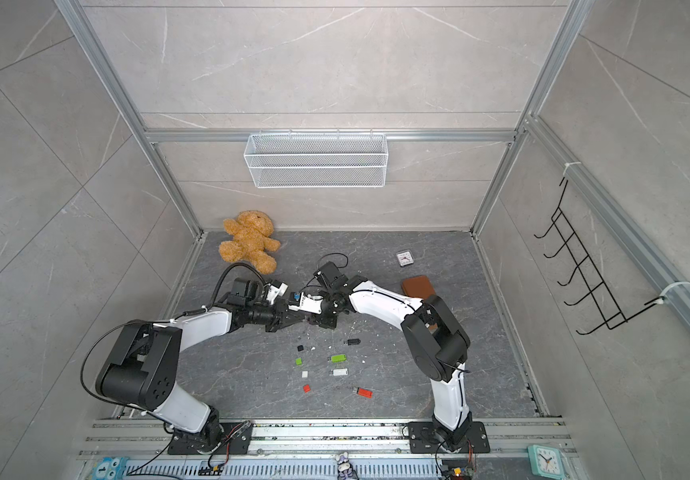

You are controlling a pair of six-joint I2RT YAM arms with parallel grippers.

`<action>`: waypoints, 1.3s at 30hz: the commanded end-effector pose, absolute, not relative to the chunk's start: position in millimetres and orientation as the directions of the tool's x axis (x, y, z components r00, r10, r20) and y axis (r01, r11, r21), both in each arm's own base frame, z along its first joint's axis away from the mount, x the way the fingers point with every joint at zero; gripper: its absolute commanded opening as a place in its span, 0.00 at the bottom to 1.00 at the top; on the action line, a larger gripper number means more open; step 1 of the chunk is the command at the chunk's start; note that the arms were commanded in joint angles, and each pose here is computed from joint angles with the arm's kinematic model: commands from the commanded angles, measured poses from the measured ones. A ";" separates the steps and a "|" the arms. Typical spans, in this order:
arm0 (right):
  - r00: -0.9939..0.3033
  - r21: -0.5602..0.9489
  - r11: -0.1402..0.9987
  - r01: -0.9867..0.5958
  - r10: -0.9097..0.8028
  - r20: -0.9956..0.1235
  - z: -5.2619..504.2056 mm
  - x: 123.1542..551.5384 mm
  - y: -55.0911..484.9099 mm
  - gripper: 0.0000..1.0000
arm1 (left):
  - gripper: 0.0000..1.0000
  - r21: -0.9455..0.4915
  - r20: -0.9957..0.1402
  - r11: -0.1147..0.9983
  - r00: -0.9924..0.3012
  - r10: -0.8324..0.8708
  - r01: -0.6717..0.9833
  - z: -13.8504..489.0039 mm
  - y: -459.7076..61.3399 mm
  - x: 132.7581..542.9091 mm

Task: Close the usb drive cover
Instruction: Close the cover of the USB drive.

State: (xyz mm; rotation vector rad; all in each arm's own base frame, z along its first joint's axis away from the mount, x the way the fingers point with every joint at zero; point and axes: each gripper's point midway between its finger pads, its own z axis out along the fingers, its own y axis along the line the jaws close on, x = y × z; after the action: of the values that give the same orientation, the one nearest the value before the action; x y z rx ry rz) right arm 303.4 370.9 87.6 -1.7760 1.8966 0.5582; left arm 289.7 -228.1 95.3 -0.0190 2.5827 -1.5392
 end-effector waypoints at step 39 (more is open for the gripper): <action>0.145 -0.229 0.091 -0.969 -0.543 -0.827 191.3 330.6 432.8 0.06 | 0.00 -0.892 -0.073 0.442 -0.995 0.071 0.097 92.4 -259.5 255.1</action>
State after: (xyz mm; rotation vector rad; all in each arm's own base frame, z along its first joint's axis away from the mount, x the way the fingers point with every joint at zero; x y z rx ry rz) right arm 315.3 372.7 88.3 -1.6686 1.9927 0.5542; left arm 302.8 -230.9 95.0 0.0036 2.5511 -1.4953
